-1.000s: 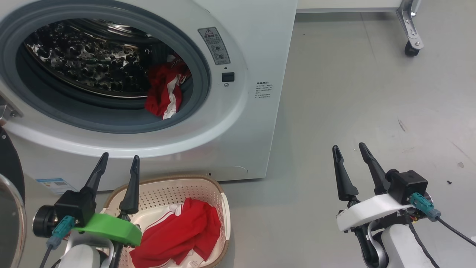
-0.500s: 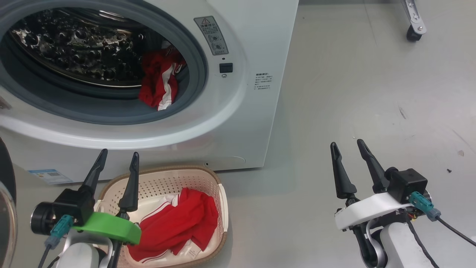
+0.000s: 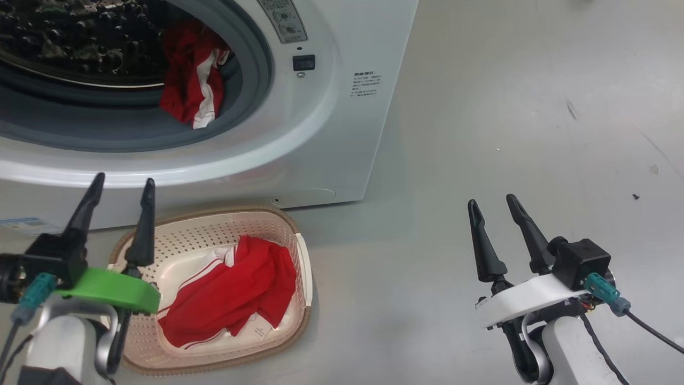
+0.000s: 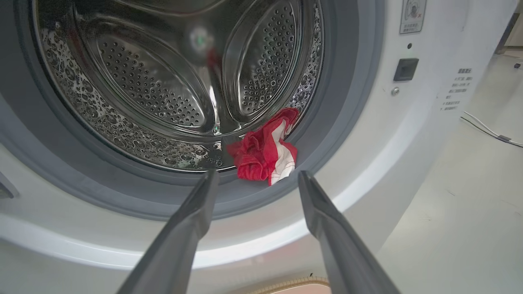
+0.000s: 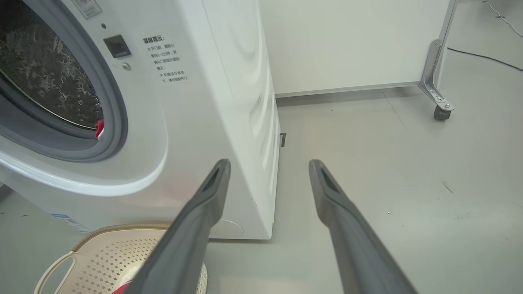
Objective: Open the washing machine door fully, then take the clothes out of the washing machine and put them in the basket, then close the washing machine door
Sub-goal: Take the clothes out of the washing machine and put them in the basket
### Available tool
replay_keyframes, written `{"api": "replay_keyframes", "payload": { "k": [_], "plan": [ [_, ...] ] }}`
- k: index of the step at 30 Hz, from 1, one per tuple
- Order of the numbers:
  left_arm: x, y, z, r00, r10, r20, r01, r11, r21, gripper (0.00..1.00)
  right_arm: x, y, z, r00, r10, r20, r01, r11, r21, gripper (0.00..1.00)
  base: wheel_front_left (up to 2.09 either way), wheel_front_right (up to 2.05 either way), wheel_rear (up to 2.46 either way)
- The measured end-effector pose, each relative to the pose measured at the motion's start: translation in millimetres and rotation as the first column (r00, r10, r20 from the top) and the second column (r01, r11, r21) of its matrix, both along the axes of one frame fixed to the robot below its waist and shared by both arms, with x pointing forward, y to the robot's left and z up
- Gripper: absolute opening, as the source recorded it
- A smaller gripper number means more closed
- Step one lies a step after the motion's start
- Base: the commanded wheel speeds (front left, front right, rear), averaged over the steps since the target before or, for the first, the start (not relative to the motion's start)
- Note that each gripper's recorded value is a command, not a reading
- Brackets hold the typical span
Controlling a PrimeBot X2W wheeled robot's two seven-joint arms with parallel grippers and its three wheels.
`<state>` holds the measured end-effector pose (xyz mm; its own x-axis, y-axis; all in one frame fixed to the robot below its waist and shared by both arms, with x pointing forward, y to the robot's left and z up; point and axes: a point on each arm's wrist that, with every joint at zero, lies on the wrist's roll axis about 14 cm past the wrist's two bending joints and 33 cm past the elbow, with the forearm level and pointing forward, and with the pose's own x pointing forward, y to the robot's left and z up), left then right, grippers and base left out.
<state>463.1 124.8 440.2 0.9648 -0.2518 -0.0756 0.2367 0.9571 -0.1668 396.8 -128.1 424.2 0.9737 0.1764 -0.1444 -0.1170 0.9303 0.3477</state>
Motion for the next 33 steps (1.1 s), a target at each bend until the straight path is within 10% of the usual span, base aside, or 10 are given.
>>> {"api": "replay_keyframes", "payload": {
  "k": [33],
  "plan": [
    [143, -73, -62, 0.953, -0.159, -0.257, 0.145, 0.987, -0.073, 1.00, 10, -54, -42, 0.984, -0.142, -0.106, 0.133, 0.987, -0.090, 1.00, 0.00, 0.00, 0.00]
  ]
}}
